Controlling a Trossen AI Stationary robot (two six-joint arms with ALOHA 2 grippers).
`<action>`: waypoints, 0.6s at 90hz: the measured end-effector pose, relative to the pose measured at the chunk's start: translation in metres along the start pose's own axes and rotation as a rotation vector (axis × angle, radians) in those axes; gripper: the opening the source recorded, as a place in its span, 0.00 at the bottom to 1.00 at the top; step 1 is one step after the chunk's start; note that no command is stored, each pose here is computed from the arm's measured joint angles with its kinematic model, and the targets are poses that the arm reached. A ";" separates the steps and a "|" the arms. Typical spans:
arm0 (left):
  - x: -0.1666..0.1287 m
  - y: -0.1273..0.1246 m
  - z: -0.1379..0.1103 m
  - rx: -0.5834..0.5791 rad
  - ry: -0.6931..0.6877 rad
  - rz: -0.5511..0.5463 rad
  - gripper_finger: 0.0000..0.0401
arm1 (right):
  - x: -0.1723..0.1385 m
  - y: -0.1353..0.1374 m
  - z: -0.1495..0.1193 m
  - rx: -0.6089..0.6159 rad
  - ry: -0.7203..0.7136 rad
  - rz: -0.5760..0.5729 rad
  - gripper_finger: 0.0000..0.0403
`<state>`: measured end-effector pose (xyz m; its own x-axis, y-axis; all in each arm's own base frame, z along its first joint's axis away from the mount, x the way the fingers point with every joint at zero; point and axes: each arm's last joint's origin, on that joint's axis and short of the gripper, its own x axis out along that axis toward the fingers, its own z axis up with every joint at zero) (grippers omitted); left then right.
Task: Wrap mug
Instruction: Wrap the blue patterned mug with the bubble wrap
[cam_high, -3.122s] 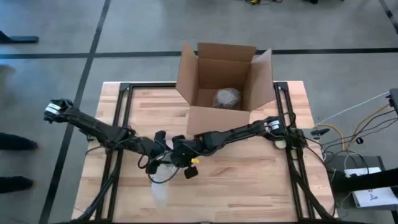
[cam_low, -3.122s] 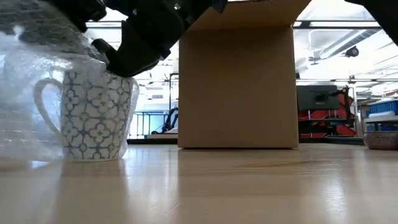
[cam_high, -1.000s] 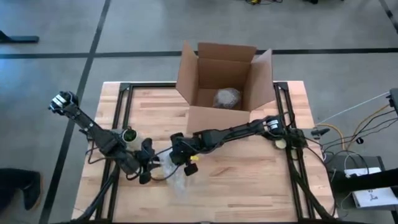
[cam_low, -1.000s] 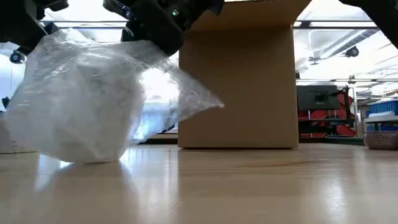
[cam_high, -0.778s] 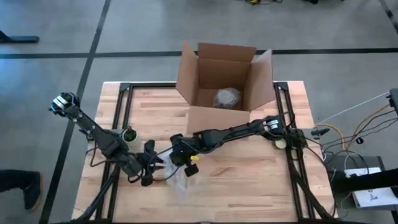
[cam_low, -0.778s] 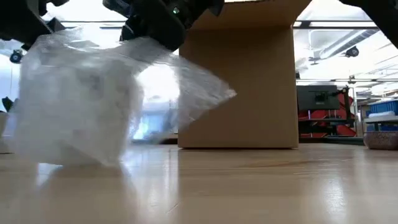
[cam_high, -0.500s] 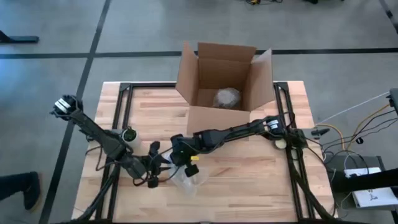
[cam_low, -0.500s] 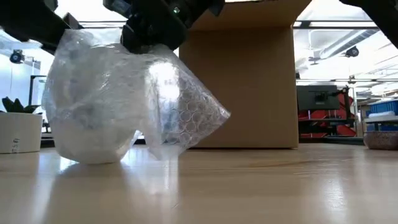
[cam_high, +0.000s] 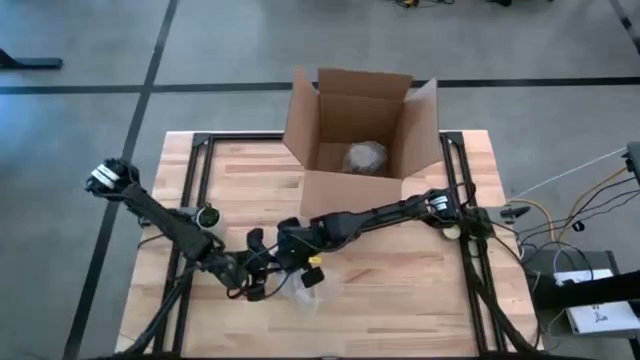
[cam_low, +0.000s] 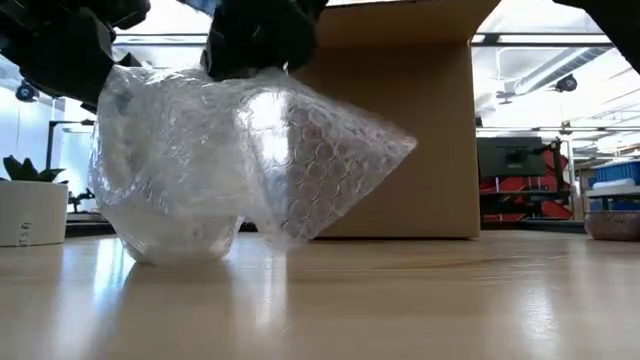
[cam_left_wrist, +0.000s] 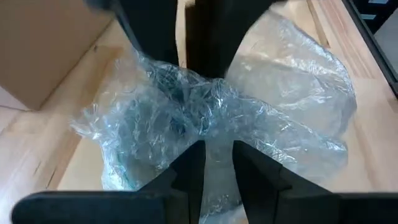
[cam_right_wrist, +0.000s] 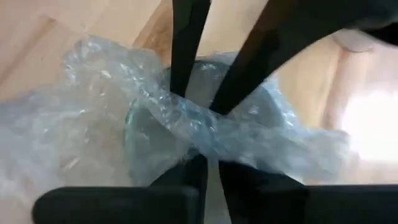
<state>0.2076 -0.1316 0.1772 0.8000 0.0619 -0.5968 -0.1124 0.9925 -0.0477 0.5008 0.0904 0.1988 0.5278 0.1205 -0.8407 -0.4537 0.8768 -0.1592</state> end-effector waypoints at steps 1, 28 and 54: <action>0.000 0.000 0.000 -0.001 0.000 -0.001 0.18 | -0.001 0.000 0.001 0.000 0.000 0.000 0.09; -0.003 -0.002 0.009 -0.002 0.013 0.000 0.18 | -0.043 -0.006 0.019 -0.009 0.052 0.015 0.22; -0.006 -0.004 0.015 0.015 0.042 0.011 0.18 | -0.050 -0.010 0.030 0.023 -0.018 -0.006 0.16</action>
<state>0.2121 -0.1346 0.1928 0.7731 0.0687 -0.6305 -0.1117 0.9933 -0.0287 0.5006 0.0894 0.2576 0.5433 0.1233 -0.8304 -0.4342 0.8878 -0.1523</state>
